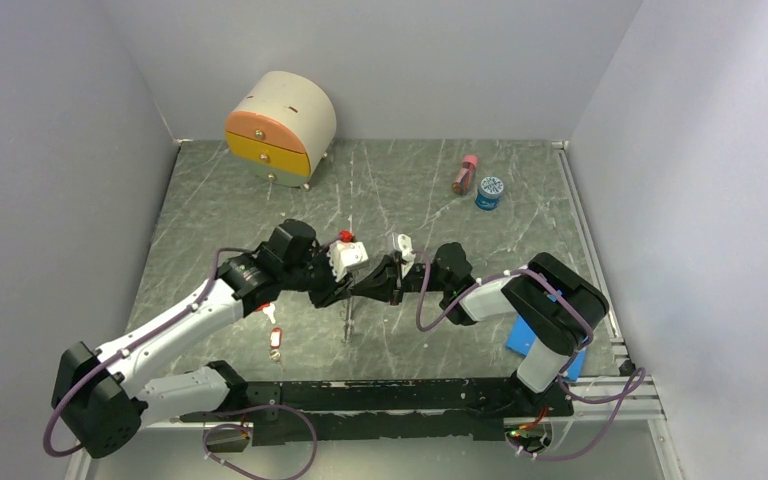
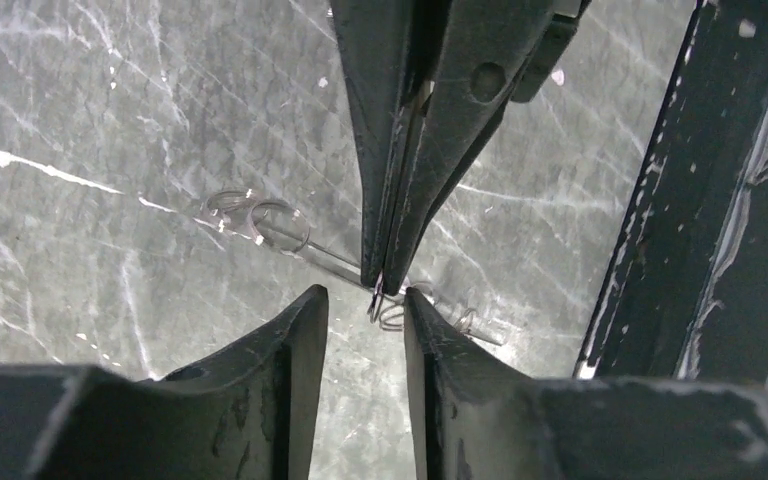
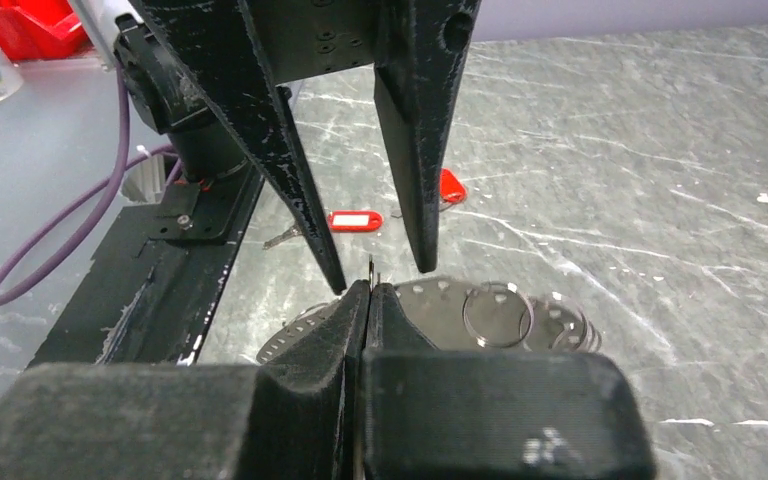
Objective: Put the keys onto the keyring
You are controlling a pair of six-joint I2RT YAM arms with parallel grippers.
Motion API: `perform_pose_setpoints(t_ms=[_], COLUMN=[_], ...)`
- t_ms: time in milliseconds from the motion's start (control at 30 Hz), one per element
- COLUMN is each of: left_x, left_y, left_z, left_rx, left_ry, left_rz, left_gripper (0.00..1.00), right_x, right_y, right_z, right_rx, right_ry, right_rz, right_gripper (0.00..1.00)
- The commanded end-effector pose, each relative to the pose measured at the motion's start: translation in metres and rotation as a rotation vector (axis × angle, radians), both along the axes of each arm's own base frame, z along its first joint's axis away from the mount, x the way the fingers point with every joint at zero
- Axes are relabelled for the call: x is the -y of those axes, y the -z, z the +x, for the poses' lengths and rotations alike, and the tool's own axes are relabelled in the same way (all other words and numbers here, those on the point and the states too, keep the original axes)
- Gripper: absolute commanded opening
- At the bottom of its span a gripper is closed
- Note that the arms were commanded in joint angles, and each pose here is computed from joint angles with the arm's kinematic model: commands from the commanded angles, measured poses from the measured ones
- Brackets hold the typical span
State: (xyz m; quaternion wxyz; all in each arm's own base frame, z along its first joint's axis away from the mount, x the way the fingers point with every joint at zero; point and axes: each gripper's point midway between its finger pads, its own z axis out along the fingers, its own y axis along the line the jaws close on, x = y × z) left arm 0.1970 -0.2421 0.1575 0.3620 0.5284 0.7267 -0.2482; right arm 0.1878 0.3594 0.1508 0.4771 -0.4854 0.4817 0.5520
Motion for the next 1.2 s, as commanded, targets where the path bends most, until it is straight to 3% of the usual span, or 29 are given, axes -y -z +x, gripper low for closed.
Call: perform_pose_setpoints(t_ms=[0,300,400,633,767,900,967,1100,1167], left_x=[0.001,-0.033,-0.039,-0.028,-0.035,-0.053,-0.066,-0.111,-0.133], left_y=[-0.028,-0.072,-0.076,-0.066,-0.069,-0.063,-0.058,-0.03,-0.014], left_z=[0.012,0.042,0.042,0.018,0.023,0.043,0.053,0.073,0.074], left_rx=[0.034,-0.051,-0.072,-0.037,0.037,0.02,-0.005,-0.126,-0.193], left_ry=[-0.13,-0.384,-0.399,-0.178,-0.219,-0.428,-0.56,-0.984,-1.173], left_rz=[-0.163,-0.584,-0.676,-0.713,-0.71,-0.675,-0.647,-0.551,-0.469], left_gripper=[0.43,0.53,0.56,0.55,0.56,0.59,0.66,0.73,0.82], right_x=[-0.002,0.0,0.002,0.006,0.008,0.01,0.012,0.015,0.015], right_y=[-0.033,-0.05,-0.053,-0.065,-0.071,-0.075,-0.075,-0.074,-0.074], right_z=[0.001,-0.001,-0.002,-0.003,-0.002,0.001,0.002,0.004,0.005], right_rx=[0.044,0.046,0.047,0.054,0.061,0.069,0.07,0.078,0.083], right_ry=[0.0,-0.009,-0.009,-0.015,-0.011,-0.001,0.004,0.017,0.019], right_rz=[0.1,0.151,0.154,0.182,0.19,0.185,0.18,0.168,0.159], right_gripper=[0.0,0.0,0.0,0.0,0.0,0.0,0.0,0.0,0.0])
